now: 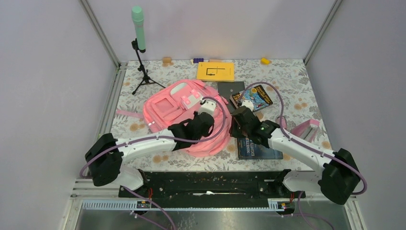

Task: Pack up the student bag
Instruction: Unzip the student bag at the center of the board.

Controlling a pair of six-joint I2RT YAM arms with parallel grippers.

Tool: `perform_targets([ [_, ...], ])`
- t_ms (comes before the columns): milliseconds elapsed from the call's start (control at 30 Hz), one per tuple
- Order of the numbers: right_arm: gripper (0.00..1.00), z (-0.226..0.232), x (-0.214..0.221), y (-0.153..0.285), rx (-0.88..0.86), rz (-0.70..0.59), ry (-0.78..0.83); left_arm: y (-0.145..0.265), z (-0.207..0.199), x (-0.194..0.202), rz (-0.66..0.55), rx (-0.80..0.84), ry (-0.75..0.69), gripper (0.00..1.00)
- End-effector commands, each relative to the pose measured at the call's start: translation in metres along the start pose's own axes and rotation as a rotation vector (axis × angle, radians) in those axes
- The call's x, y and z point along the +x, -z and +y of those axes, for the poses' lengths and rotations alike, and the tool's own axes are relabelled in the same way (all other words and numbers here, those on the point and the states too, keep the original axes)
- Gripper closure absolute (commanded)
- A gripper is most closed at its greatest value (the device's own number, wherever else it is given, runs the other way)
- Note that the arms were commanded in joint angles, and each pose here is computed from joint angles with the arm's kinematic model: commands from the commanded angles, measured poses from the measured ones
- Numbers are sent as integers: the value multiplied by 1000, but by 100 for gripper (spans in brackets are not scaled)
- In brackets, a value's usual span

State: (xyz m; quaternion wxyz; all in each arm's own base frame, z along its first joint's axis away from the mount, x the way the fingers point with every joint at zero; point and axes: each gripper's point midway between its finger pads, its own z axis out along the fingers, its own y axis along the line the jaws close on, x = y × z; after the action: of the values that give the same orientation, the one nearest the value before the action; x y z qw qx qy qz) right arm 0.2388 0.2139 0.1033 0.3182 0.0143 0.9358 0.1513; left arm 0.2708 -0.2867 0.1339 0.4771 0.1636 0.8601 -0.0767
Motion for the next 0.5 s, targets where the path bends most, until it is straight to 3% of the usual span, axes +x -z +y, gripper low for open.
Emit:
perform_targets([
  [0, 64, 4, -33, 24, -51, -158, 132, 18, 7, -21, -95, 45, -9, 100],
  [233, 39, 12, -54, 51, -191, -293, 475, 46, 21, 12, -19, 132, -69, 100],
  [367, 34, 51, -20, 68, -530, -289, 722, 61, 21, 14, 18, 190, -63, 100],
  [467, 31, 65, -4, 77, -674, -319, 821, 69, 23, 19, 50, 209, -75, 100],
])
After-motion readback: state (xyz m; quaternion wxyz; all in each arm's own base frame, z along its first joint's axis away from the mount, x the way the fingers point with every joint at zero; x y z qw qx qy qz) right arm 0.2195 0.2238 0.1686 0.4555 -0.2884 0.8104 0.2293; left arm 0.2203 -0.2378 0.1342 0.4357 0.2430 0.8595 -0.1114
